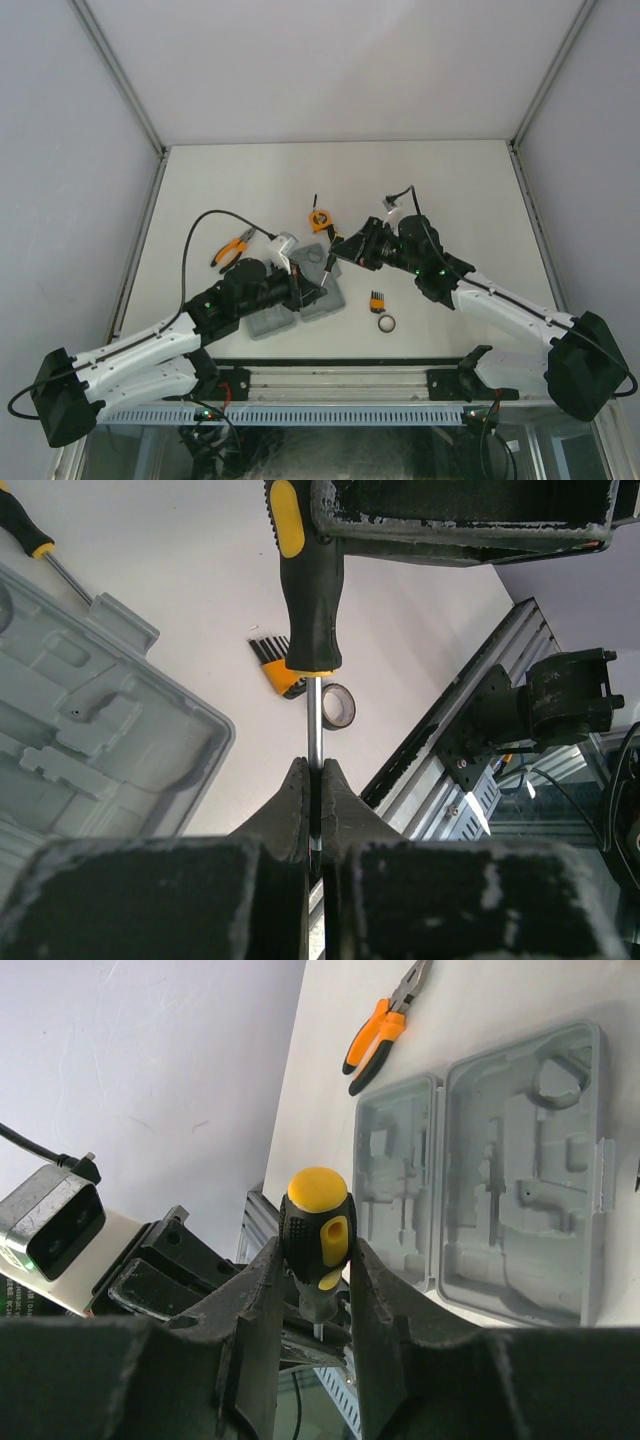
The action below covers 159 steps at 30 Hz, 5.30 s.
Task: Sort the tools into containers
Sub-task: Adjust the screwdriver.
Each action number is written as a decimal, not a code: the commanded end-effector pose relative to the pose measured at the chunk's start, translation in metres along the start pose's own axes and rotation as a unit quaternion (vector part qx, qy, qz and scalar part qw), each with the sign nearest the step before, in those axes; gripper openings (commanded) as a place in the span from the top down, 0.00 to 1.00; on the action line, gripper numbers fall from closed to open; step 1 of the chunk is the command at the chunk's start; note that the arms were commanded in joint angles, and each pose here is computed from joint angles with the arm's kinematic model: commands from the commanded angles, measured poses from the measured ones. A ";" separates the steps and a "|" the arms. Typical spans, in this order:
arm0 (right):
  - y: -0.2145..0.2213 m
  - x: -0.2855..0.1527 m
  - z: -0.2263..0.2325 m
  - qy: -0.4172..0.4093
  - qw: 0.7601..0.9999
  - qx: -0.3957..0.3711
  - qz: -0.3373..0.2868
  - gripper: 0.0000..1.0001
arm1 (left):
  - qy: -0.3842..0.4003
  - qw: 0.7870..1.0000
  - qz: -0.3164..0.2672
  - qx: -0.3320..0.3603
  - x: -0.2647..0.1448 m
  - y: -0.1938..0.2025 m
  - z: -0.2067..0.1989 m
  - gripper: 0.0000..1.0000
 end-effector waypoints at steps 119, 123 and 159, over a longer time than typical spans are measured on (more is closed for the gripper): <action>0.036 -0.034 -0.001 -0.087 0.477 -0.862 0.149 0.97 | 0.012 0.977 0.131 0.169 -0.042 -0.013 -0.049 0.47; 0.037 -0.036 0.000 -0.086 0.495 -0.852 0.147 0.97 | 0.007 0.981 0.095 0.166 -0.047 -0.019 -0.051 0.37; 0.070 -0.007 0.048 -0.063 0.895 -0.440 0.033 1.00 | -0.050 0.977 -0.202 -0.037 -0.077 -0.045 -0.041 0.26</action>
Point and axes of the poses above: each gripper's point midway between its finger pads, its own x axis out along the fingers, its own z axis along the line the jaws close on, y = z × x, the point moved 10 cm from there along -x, back along the fingers, and after that the axes turned 9 degrees about -x, right-handed, at the moved point
